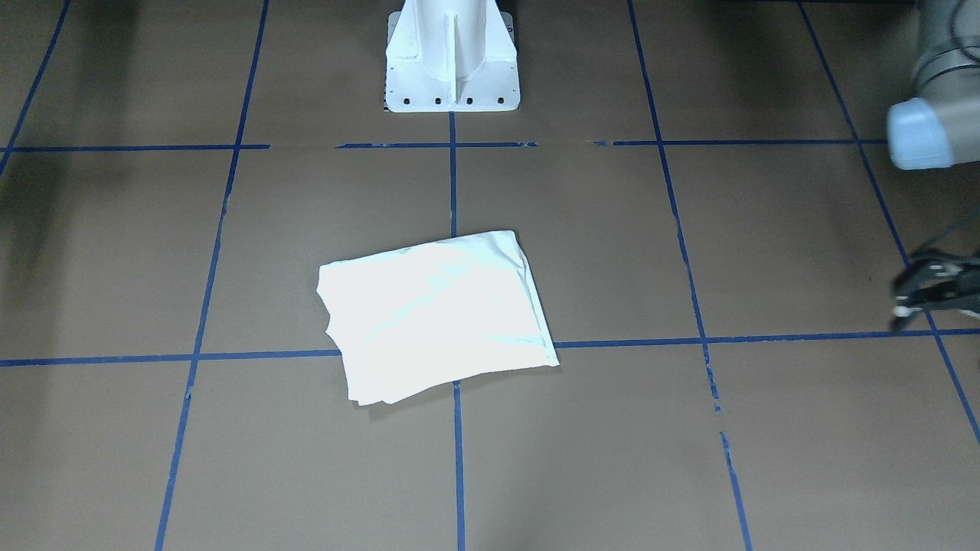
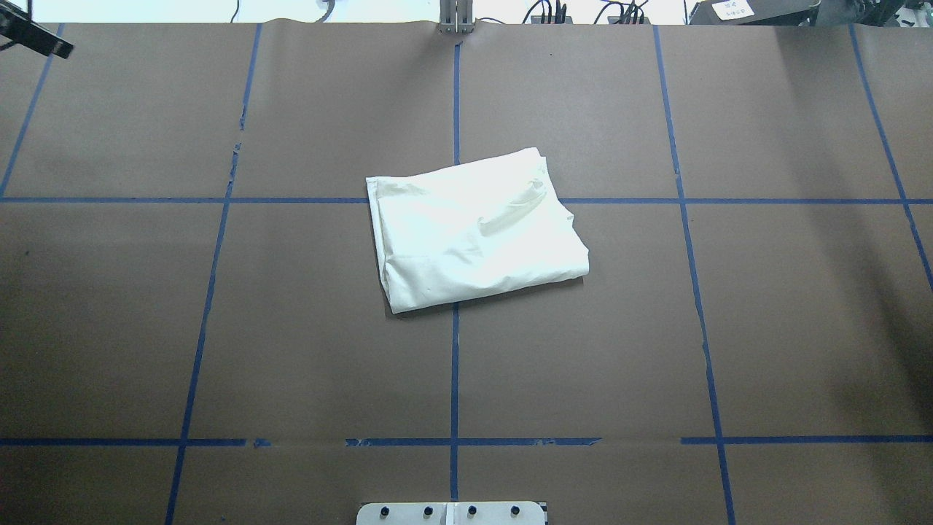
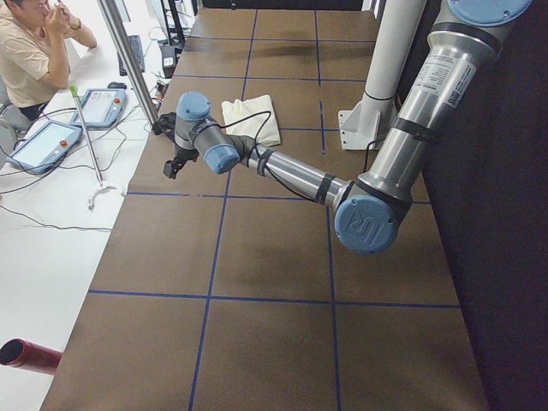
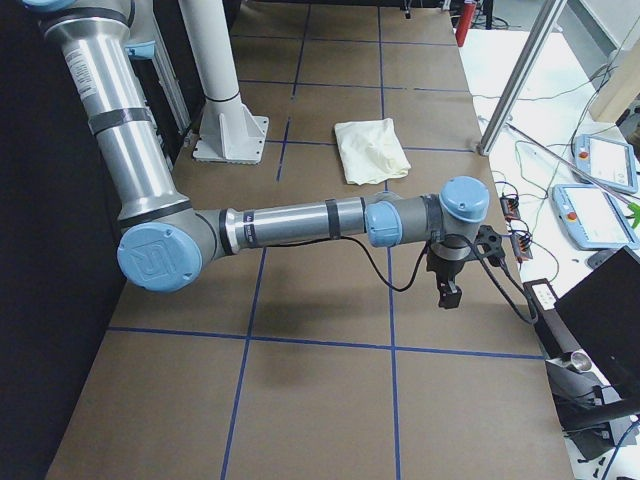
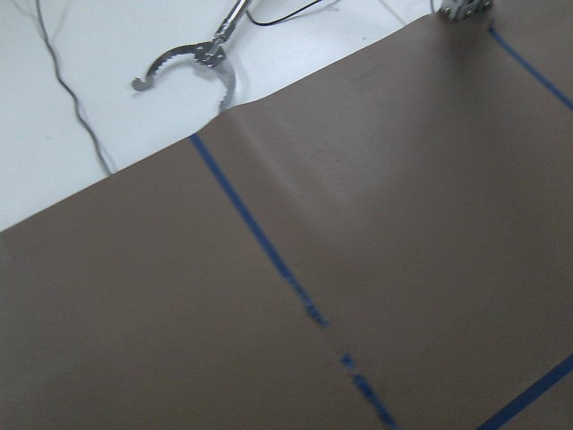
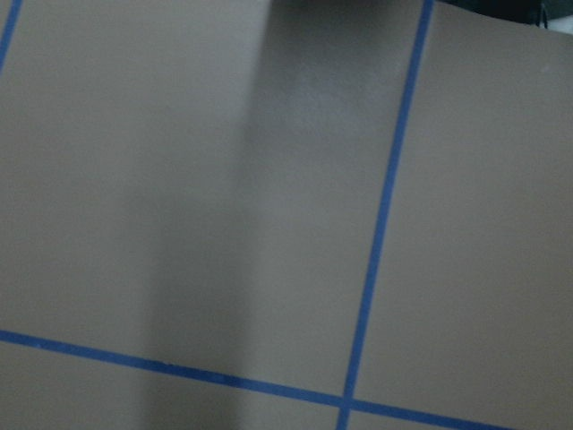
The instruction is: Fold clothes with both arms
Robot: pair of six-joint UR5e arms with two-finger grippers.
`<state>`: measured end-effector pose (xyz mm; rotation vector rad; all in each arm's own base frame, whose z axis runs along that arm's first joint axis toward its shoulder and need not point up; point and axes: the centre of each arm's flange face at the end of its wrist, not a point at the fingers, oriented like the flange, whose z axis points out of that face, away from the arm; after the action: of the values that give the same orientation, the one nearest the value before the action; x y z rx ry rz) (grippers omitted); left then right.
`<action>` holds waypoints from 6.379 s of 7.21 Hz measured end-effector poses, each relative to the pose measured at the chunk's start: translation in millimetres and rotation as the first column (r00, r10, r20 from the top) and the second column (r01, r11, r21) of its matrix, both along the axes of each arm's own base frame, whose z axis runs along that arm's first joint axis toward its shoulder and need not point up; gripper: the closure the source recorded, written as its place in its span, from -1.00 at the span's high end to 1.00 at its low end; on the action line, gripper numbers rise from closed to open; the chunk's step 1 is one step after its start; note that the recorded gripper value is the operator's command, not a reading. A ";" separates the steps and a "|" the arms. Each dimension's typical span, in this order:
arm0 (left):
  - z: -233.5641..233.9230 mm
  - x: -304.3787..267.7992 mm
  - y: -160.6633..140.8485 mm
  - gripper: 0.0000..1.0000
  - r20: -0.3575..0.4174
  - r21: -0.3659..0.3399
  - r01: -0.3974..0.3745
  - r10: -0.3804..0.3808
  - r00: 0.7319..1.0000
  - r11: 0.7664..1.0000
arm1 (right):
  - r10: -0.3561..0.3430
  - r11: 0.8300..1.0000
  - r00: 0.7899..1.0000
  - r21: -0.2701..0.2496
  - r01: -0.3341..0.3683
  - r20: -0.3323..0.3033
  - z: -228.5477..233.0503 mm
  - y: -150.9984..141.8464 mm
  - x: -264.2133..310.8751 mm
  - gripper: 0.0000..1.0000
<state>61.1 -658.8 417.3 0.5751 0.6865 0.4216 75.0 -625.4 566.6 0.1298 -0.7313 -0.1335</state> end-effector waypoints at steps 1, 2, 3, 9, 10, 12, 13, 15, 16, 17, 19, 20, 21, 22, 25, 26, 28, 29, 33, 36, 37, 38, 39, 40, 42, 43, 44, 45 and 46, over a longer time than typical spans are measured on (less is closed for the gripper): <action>19.4 -48.4 -0.4 1.00 0.051 -0.092 0.024 -0.019 0.999 0.995 | -0.013 0.996 1.000 -0.086 0.012 -0.002 20.7 20.2 35.0 1.00; 46.9 -74.1 8.7 1.00 0.076 -0.197 0.044 -0.030 0.997 0.979 | -0.007 0.985 1.000 -0.174 0.008 0.007 53.0 51.7 53.8 1.00; 79.5 -90.7 24.7 1.00 0.089 -0.276 0.061 -0.037 0.995 0.959 | 0.001 0.980 1.000 -0.200 0.002 0.014 88.6 87.4 58.0 1.00; 153.3 -123.0 107.8 1.00 0.038 -0.398 0.073 -0.064 0.997 0.915 | 0.015 0.992 0.998 -0.125 -0.023 -0.067 50.8 147.7 -5.1 1.00; 154.5 -122.7 113.5 1.00 0.037 -0.400 0.072 -0.063 0.997 0.914 | -0.004 0.991 0.994 -0.136 -0.011 -0.106 45.0 153.3 -10.1 1.00; 154.3 -121.2 115.3 1.00 0.036 -0.407 0.073 -0.063 0.997 0.911 | -0.019 0.988 0.992 -0.157 0.000 -0.124 50.1 165.5 -12.6 1.00; 155.6 -120.7 115.7 1.00 0.036 -0.413 0.073 -0.063 0.997 0.908 | -0.019 0.986 0.992 -0.167 -0.002 -0.124 53.7 169.1 -12.8 1.00; 161.4 -120.6 118.9 1.00 0.037 -0.427 0.073 -0.064 0.997 0.902 | -0.018 0.984 0.992 -0.178 -0.004 -0.122 57.3 171.8 -13.2 1.00; 162.0 -119.7 120.0 1.00 0.040 -0.427 0.075 -0.063 0.997 0.901 | -0.017 0.984 0.992 -0.180 -0.005 -0.122 57.8 172.0 -13.2 1.00; 163.5 -118.6 121.7 1.00 0.044 -0.428 0.076 -0.063 0.997 0.901 | -0.017 0.983 0.992 -0.181 -0.006 -0.122 58.2 172.2 -13.2 1.00; 169.9 -118.1 130.6 1.00 0.039 -0.433 0.071 -0.060 0.997 0.899 | -0.017 0.983 0.992 -0.183 -0.006 -0.122 58.8 172.3 -13.2 1.00; 170.6 -117.6 132.9 1.00 0.041 -0.432 0.070 -0.058 0.997 0.899 | -0.017 0.983 0.992 -0.183 -0.006 -0.122 59.2 172.3 -13.2 1.00; 172.9 -116.8 134.3 1.00 0.047 -0.434 0.070 -0.055 0.997 0.898 | -0.017 0.983 0.992 -0.184 -0.005 -0.122 59.4 172.3 -13.5 1.00; 174.5 -116.7 135.5 1.00 0.049 -0.435 0.070 -0.054 0.997 0.898 | -0.018 0.983 0.992 -0.185 -0.005 -0.122 59.8 172.3 -13.6 1.00; 177.8 -115.9 137.1 1.00 0.050 -0.442 0.070 -0.054 0.997 0.894 | -0.019 0.981 0.992 -0.192 -0.005 -0.124 63.8 172.6 -13.7 1.00; 178.9 -115.8 138.1 1.00 0.050 -0.444 0.070 -0.053 0.997 0.893 | -0.020 0.981 0.992 -0.194 -0.005 -0.124 64.5 172.7 -13.7 1.00; 179.5 -115.8 139.0 1.00 0.050 -0.444 0.069 -0.052 0.997 0.893 | -0.020 0.981 0.992 -0.196 -0.005 -0.124 65.4 172.8 -13.8 1.00; 180.4 -115.8 139.7 1.00 0.051 -0.446 0.069 -0.052 0.997 0.893 | -0.020 0.981 0.992 -0.196 -0.005 -0.124 65.4 172.7 -13.8 1.00; 181.4 -115.8 141.2 1.00 0.051 -0.447 0.068 -0.051 0.997 0.892 | -0.020 0.980 0.992 -0.197 -0.004 -0.122 65.7 172.8 -13.9 1.00; 180.9 -115.6 141.2 1.00 0.048 -0.446 0.067 -0.051 0.998 0.892 | -0.020 0.980 0.992 -0.197 -0.004 -0.121 65.9 172.8 -14.0 1.00; 181.0 -115.5 141.2 1.00 0.046 -0.447 0.066 -0.051 0.998 0.892 | -0.020 0.980 0.993 -0.198 -0.004 -0.121 66.2 172.8 -14.0 1.00; 181.0 -115.5 141.2 1.00 0.046 -0.447 0.066 -0.051 0.998 0.892 | -0.020 0.980 0.993 -0.198 -0.004 -0.121 66.3 172.8 -14.0 1.00; 180.9 -115.5 141.2 1.00 0.046 -0.446 0.065 -0.050 0.998 0.892 | -0.020 0.980 0.993 -0.199 -0.004 -0.121 66.5 173.0 -14.0 1.00; 180.6 -115.4 141.2 1.00 0.045 -0.446 0.065 -0.050 0.998 0.893 | -0.020 0.980 0.992 -0.200 -0.004 -0.121 67.1 173.5 -14.0 1.00; 181.1 -115.4 141.4 1.00 0.044 -0.447 0.065 -0.051 0.998 0.892 | -0.021 0.979 0.993 -0.202 -0.004 -0.120 68.2 175.1 -14.0 1.00; 182.3 -115.3 141.9 1.00 0.044 -0.450 0.066 -0.051 0.998 0.890 | -0.020 0.979 0.993 -0.202 -0.004 -0.119 68.2 175.4 -14.1 1.00; 183.1 -115.3 142.3 1.00 0.044 -0.452 0.066 -0.052 0.998 0.889 | -0.020 0.979 0.993 -0.203 -0.004 -0.118 68.3 175.6 -14.2 1.00; 184.3 -115.3 143.2 1.00 0.044 -0.455 0.066 -0.052 0.998 0.888 | -0.020 0.979 0.993 -0.203 -0.004 -0.117 68.2 175.6 -14.2 1.00; 185.5 -115.4 144.4 1.00 0.044 -0.456 0.066 -0.051 0.998 0.887 | -0.020 0.979 0.993 -0.203 -0.004 -0.116 68.2 175.6 -14.3 1.00</action>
<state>-54.3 -514.3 602.9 0.1385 0.7081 0.1978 60.7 -449.8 634.7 -0.0756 -0.6236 -0.0731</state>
